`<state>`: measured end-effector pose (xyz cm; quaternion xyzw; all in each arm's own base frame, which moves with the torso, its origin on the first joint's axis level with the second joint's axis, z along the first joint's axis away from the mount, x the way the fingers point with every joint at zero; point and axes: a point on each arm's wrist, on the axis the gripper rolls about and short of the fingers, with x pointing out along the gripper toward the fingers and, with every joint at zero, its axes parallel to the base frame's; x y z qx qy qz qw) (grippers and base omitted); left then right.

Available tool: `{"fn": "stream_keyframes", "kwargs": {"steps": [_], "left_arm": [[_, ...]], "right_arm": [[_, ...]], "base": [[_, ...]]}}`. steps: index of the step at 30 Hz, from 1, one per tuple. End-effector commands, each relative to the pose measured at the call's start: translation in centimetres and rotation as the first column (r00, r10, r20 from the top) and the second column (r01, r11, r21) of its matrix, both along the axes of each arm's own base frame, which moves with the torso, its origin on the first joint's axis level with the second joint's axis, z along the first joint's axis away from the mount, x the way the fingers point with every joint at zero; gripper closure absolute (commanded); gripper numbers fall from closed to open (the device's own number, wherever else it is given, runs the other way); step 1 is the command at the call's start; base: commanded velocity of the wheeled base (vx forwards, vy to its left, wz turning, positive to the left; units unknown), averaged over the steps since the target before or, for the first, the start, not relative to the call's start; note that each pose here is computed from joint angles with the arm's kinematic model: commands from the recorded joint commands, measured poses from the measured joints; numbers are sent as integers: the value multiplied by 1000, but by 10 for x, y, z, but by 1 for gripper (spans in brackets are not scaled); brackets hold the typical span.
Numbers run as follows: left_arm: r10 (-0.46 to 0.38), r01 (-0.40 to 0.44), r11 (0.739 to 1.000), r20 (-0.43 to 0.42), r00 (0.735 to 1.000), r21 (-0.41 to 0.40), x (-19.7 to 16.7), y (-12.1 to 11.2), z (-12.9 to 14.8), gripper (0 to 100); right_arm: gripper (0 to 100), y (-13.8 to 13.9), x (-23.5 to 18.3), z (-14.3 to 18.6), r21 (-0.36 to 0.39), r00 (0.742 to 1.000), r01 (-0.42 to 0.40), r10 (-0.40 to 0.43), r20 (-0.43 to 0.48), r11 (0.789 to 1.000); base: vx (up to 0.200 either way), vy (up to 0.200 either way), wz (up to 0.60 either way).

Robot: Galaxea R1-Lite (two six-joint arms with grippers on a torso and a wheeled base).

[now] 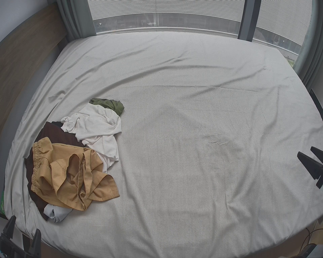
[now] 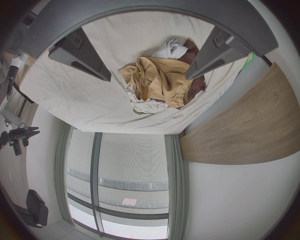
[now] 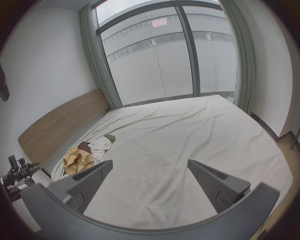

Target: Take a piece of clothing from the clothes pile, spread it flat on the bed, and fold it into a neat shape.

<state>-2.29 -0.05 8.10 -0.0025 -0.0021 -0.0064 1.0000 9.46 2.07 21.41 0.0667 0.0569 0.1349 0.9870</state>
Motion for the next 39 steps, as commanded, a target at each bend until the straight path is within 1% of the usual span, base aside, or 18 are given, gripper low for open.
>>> {"fn": "stream_keyframes", "kwargs": {"steps": [1, 8, 11, 15, 21, 25, 27, 30, 34, 38, 39], "left_arm": [[0, 0, 1000, -1, 1000, 0, 0, 0, -5, 0], [0, 0, 1000, -1, 1000, 0, 0, 0, -5, 0], [0, 0, 1000, -1, 1000, 0, 0, 0, -5, 0], [2, -2, 1000, -1, 1000, -1, 0, 0, -5, 0], [2, -2, 1000, -1, 1000, -3, 0, 0, -5, 0], [2, -2, 1000, -1, 1000, -4, 0, 0, -5, 0], [2, -2, 1000, -1, 1000, -4, 0, 0, -5, 0], [2, -2, 1000, -1, 1000, -4, 0, 0, -5, 0], [2, -2, 1000, -1, 1000, -4, 0, 0, -5, 0], [2, -2, 1000, -1, 1000, -4, 0, 0, -5, 0], [2, -2, 1000, -1, 1000, -4, 0, 0, -5, 0]], "right_arm": [[0, 6, 25, 5, 14, 998, -7, 7, -59, 1000], [0, 20, 41, 18, 79, 994, -79, 85, -73, 994], [0, 26, 47, 16, 84, 989, -103, 111, -96, 991], [0, 33, 60, 14, 86, 986, -119, 128, -106, 989], [0, 40, 78, 13, 109, 984, -120, 133, -116, 987], [0, 48, 89, 18, 132, 978, -151, 167, -125, 980], [0, 56, 95, 18, 149, 969, -182, 203, -139, 972], [0, 64, 101, 14, 148, 960, -207, 230, -163, 967], [0, 81, 111, 6, 148, 939, -249, 276, -205, 957], [0, 102, 120, -1, 200, 911, -277, 323, -257, 940], [0, 102, 120, -1, 200, 911, -277, 323, -257, 940]], "base": [[0, 0, 0], [0, 0, 0], [0, 0, 0], [0, 0, 0], [0, 0, 0], [0, 0, 0], [0, 0, 0], [0, 0, 0], [0, 0, 0], [0, 0, 0], [0, 0, 0]]}}
